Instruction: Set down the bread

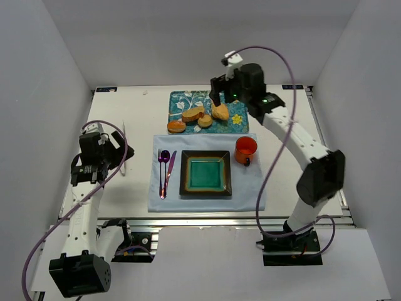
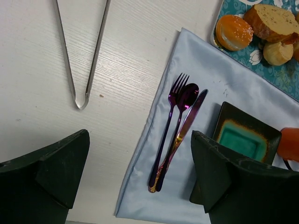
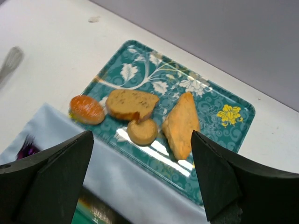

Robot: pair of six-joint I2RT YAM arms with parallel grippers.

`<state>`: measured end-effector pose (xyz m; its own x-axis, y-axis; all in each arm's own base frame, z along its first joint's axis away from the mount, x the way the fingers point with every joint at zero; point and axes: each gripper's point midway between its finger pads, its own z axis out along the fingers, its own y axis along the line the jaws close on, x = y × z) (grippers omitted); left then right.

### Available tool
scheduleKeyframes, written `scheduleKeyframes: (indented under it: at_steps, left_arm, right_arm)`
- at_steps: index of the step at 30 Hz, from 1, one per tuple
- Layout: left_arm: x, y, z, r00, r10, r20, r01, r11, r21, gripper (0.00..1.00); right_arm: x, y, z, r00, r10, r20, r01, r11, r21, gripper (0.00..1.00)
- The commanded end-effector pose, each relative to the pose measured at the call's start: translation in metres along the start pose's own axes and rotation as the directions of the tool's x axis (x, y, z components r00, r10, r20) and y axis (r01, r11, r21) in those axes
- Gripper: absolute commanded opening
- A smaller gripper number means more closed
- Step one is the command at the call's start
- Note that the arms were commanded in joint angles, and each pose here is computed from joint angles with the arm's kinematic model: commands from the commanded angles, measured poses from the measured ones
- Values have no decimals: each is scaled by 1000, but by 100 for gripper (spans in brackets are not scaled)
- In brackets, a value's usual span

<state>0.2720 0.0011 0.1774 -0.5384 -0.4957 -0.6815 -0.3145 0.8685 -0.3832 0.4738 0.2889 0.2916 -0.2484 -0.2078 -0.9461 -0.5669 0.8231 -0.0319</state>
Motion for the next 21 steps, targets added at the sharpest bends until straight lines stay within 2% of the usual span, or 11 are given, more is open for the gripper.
scheduleKeyframes:
  at_steps: [1, 4, 6, 7, 8, 10, 12, 13, 14, 15, 21]
  left_arm:
    - [-17, -2, 0, 999, 11, 53, -10, 1000, -4, 98]
    - [-14, 7, 5, 999, 9, 50, -7, 999, -48, 95]
    - [-13, 14, 11, 999, 11, 44, -7, 997, -79, 83]
    - [-14, 20, 14, 999, 22, 50, -16, 994, -111, 46]
    - [-12, 25, 19, 999, 25, 36, -20, 991, -130, 31]
    - [-9, 32, 26, 999, 41, 7, -40, 985, -166, 24]
    - [2, 41, 40, 994, 65, -85, -80, 977, -200, 47]
    - [6, 44, 45, 991, 74, -115, -97, 973, -208, 47]
    - [12, 49, 50, 986, 74, -150, -107, 969, -222, 72]
    - [21, 57, 59, 977, 74, -202, -125, 960, -250, 78]
    - [36, 78, 89, 943, 123, -309, -217, 931, -292, 92]
  right_arm:
    - [25, -3, -38, 998, 30, -51, -38, 984, -176, 89]
    - [27, -1, -98, 998, -15, 65, 45, 874, -484, 56]
    - [24, -2, -122, 994, -18, 112, 74, 852, -518, 0]
    - [39, -6, -126, 997, -3, 76, 42, 853, -520, 0]
    - [38, -3, -137, 996, -16, 89, 61, 850, -523, 0]
    - [50, 1, -146, 995, -42, 85, 81, 843, -532, 13]
    - [74, 12, -162, 997, -36, 65, 65, 838, -543, 65]
    - [74, 12, -162, 998, -29, 60, 57, 839, -542, 71]
    - [84, 16, -168, 998, -25, 56, 51, 839, -541, 74]
    - [88, 18, -171, 998, -21, 52, 45, 841, -539, 78]
    - [104, 16, -184, 999, -13, 38, 31, 862, -506, 79]
